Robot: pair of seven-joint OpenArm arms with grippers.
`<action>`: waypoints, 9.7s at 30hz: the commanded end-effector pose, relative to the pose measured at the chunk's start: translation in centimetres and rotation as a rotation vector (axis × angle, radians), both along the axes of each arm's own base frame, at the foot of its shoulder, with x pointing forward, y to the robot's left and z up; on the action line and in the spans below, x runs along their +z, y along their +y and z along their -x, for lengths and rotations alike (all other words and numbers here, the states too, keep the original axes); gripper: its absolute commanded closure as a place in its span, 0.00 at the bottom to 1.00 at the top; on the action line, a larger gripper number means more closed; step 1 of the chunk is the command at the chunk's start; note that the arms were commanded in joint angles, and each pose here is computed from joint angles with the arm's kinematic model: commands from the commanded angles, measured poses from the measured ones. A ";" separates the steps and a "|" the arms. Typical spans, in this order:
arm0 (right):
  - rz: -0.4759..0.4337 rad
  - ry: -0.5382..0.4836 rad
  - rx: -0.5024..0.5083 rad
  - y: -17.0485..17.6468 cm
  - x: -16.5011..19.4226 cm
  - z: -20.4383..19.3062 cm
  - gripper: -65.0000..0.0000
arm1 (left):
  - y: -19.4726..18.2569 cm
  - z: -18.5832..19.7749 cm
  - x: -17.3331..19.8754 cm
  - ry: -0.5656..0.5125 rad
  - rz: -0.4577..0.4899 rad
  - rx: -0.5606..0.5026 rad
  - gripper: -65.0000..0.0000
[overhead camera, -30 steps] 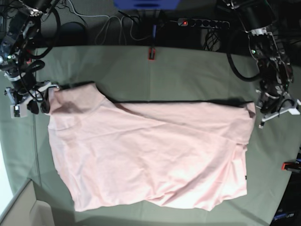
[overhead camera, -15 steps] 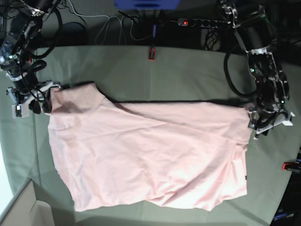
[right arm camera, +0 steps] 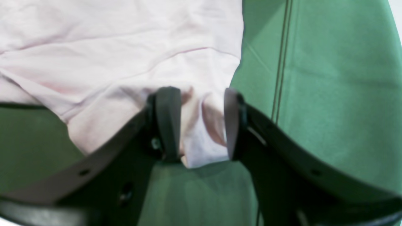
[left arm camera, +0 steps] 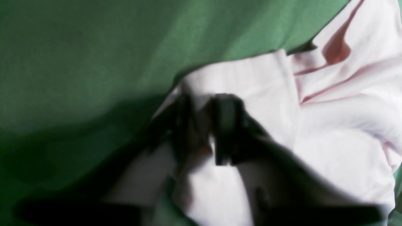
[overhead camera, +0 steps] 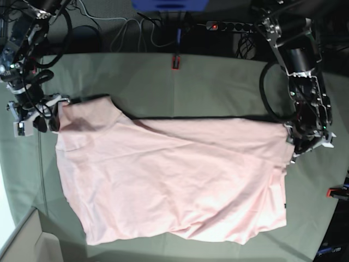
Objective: Layout the t-shirt on the table in an organized manner, then fold the t-shirt properly
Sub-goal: 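Pull the t-shirt corner outward with the left gripper to smooth it, then hold the t-shirt corners with both grippers, keeping it taut, then release the corner and lower the left gripper onto the shirt body, then grasp the pink fabric with the left gripper and drag it away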
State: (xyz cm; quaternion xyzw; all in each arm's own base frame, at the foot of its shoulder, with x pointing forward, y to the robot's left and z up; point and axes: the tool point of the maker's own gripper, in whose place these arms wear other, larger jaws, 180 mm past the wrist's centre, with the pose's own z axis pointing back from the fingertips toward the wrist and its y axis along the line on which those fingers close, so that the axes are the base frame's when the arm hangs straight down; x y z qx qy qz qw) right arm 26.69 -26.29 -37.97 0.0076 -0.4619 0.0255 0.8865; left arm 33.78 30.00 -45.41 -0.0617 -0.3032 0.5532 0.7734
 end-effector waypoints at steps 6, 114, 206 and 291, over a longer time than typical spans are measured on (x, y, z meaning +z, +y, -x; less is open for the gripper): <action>0.006 -0.066 -0.003 -0.4 1.7 -1.1 0.64 | 0.9 -1.4 2.0 -0.053 -0.023 0.004 1.00; -0.018 -0.011 -0.013 -0.9 -0.4 -0.5 0.64 | 0.5 4.9 1.1 -0.054 -0.141 -0.374 1.00; -0.017 -0.010 -0.015 -1.0 -0.4 -0.4 0.64 | -12.7 1.2 2.3 0.241 -0.683 -1.902 0.35; -0.015 0.013 -0.022 -1.2 -1.0 0.6 0.64 | -16.7 19.3 4.7 0.286 -0.535 -1.935 0.96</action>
